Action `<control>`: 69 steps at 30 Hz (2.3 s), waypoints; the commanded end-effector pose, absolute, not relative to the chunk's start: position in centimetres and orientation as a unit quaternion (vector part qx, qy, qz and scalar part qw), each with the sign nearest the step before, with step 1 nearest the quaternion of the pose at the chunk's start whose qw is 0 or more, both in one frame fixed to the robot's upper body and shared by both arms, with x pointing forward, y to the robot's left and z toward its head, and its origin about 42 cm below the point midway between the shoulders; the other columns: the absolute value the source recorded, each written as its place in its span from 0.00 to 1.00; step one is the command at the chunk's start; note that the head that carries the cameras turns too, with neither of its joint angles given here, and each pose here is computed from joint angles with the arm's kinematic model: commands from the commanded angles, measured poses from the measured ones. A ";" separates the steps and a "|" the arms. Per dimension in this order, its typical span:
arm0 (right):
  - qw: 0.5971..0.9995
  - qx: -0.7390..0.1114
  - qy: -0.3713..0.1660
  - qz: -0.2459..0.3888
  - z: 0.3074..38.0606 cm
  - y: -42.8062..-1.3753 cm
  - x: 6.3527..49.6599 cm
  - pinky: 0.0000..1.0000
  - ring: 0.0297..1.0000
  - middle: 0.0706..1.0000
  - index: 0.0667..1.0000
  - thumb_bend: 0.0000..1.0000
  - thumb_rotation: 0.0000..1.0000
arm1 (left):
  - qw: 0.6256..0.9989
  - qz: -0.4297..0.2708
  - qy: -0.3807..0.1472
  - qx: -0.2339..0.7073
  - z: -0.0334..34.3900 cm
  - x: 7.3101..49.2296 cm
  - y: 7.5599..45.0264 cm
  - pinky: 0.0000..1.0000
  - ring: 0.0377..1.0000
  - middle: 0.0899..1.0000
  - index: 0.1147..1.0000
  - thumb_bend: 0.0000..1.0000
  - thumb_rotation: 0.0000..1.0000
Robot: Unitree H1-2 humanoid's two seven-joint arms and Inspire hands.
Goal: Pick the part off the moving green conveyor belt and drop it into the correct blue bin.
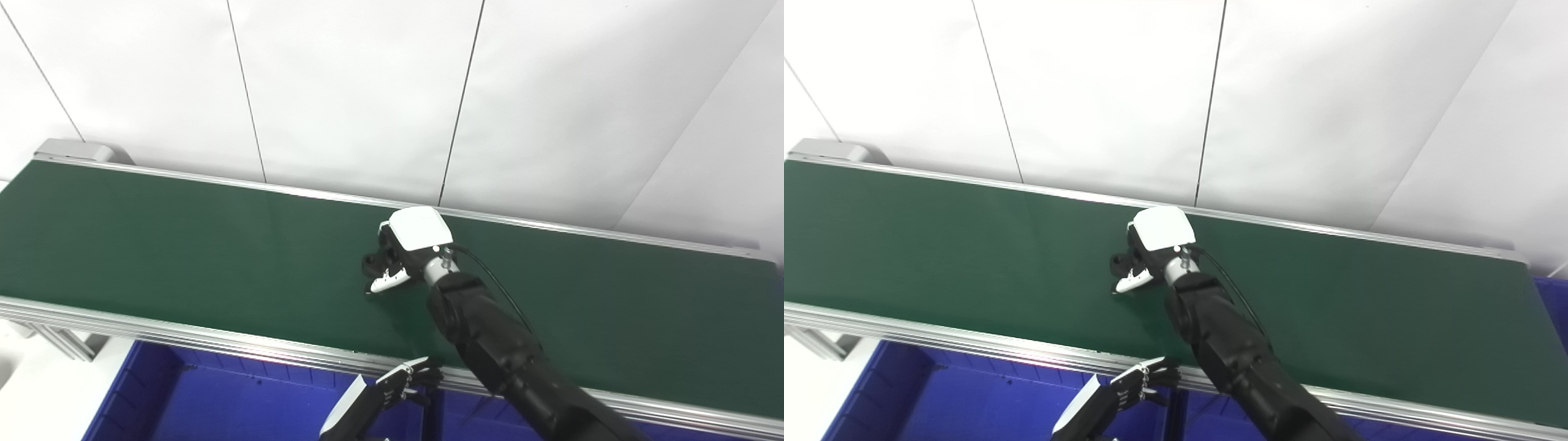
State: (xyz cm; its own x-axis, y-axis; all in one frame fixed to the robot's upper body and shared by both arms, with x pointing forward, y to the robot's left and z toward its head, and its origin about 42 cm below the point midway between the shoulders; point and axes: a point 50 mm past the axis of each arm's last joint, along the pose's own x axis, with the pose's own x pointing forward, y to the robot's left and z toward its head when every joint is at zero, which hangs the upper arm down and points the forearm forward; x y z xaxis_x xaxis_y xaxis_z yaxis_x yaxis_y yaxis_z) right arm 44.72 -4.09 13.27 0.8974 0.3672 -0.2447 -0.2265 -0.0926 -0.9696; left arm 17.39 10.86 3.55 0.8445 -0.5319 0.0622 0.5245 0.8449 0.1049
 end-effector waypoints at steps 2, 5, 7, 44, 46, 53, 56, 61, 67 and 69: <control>0.647 -0.731 -0.003 0.217 13.2 -4.2 44.9 0.15 0.20 0.26 0.46 0.52 0.12 | 0.958 -0.271 -0.083 0.038 4.8 17.6 10.6 0.69 0.80 0.81 0.83 0.94 0.59; 0.626 -0.746 0.031 0.226 13.5 -4.2 45.0 0.13 0.18 0.24 0.46 0.51 0.13 | 0.958 -0.273 -0.084 0.041 4.8 17.6 10.8 0.69 0.80 0.81 0.83 0.94 0.59; 0.607 -0.757 0.052 0.235 13.8 -4.2 45.1 0.13 0.17 0.25 0.46 0.51 0.13 | 0.957 -0.275 -0.083 0.039 4.8 17.6 10.9 0.70 0.80 0.82 0.83 0.94 0.58; 0.748 -0.625 -0.103 0.198 22.1 -8.8 39.2 0.14 0.18 0.43 0.45 0.52 0.01 | 0.956 -0.283 -0.076 0.031 4.5 18.0 11.8 0.73 0.82 0.83 0.84 0.92 0.58; 0.752 -0.620 -0.108 0.194 22.4 -9.1 38.6 0.14 0.18 0.43 0.45 0.52 0.01 | 0.956 -0.283 -0.076 0.032 4.5 17.9 11.9 0.73 0.82 0.83 0.84 0.92 0.58; 0.760 -0.612 -0.121 0.181 23.7 -10.4 36.6 0.15 0.19 0.43 0.45 0.52 0.01 | 0.955 -0.283 -0.080 0.040 4.8 17.8 12.5 0.75 0.83 0.83 0.85 0.92 0.59; 0.763 -0.612 -0.116 0.174 24.1 -11.3 35.4 0.17 0.21 0.43 0.45 0.52 0.01 | 0.955 -0.283 -0.081 0.041 4.9 17.7 13.0 0.77 0.84 0.84 0.86 0.93 0.61; 0.778 -0.595 -0.116 0.161 23.7 -13.3 33.0 0.17 0.21 0.43 0.45 0.52 0.01 | 0.956 -0.278 -0.085 0.039 5.2 17.7 13.9 0.78 0.84 0.82 0.87 0.94 0.62; 0.783 -0.595 -0.105 0.149 23.0 -15.1 30.1 0.17 0.21 0.43 0.45 0.52 0.00 | 0.956 -0.275 -0.096 0.042 6.1 17.6 15.5 0.78 0.85 0.83 0.89 0.92 0.66; 0.784 -0.596 -0.091 0.146 22.7 -15.9 29.0 0.17 0.22 0.43 0.45 0.52 0.00 | 0.956 -0.272 -0.100 0.038 6.4 17.6 16.3 0.79 0.84 0.83 0.89 0.90 0.67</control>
State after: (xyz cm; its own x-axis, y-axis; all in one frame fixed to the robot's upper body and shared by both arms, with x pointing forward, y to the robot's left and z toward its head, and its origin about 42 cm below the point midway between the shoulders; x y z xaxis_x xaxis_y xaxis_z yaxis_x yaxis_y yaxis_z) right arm 29.20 -15.79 20.91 0.9375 0.3322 -0.1037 -0.1907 0.2412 -0.9515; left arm 17.56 15.79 5.34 0.8408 -0.5303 0.1088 0.5181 0.8465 0.1227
